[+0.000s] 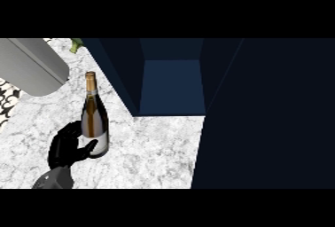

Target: Pick up the wine, place it into the cabinet and close the cabinet

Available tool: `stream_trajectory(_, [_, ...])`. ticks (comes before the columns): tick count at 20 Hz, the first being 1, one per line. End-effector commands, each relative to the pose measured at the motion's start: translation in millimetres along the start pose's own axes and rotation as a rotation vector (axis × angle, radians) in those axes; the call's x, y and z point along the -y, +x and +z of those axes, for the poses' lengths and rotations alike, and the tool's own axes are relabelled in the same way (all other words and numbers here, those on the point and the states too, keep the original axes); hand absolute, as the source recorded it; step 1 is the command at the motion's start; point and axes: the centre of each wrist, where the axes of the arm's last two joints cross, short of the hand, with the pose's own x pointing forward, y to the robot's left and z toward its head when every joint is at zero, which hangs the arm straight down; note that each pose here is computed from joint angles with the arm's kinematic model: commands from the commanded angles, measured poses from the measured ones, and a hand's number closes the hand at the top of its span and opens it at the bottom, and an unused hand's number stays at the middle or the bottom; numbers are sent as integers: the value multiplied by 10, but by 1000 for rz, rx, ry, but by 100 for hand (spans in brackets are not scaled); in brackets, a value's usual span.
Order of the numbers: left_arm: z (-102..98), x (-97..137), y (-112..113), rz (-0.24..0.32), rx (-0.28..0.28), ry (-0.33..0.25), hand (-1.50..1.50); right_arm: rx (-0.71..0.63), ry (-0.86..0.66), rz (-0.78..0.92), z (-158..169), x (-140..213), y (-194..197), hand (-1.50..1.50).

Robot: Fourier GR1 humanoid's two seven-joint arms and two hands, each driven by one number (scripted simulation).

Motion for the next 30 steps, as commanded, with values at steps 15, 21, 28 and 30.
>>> stream_trajectory(15, [-273, 1129, 274, -164, 352, -311, 150, -12, 45, -16, 219, 64, 74, -150])
stream_trajectory(21, [-111, 1822, 545, -69, 312, -406, 150, -34, 43, -36, 155, 18, 77, -150])
stream_trajectory(28, [140, 2459, 1107, 14, 290, -399, 150, -32, 52, -55, 232, -1, 25, -150])
stream_trajectory(30, [175, 2418, 1310, -11, 306, -379, 150, -27, 51, -38, 193, 76, 96, -150])
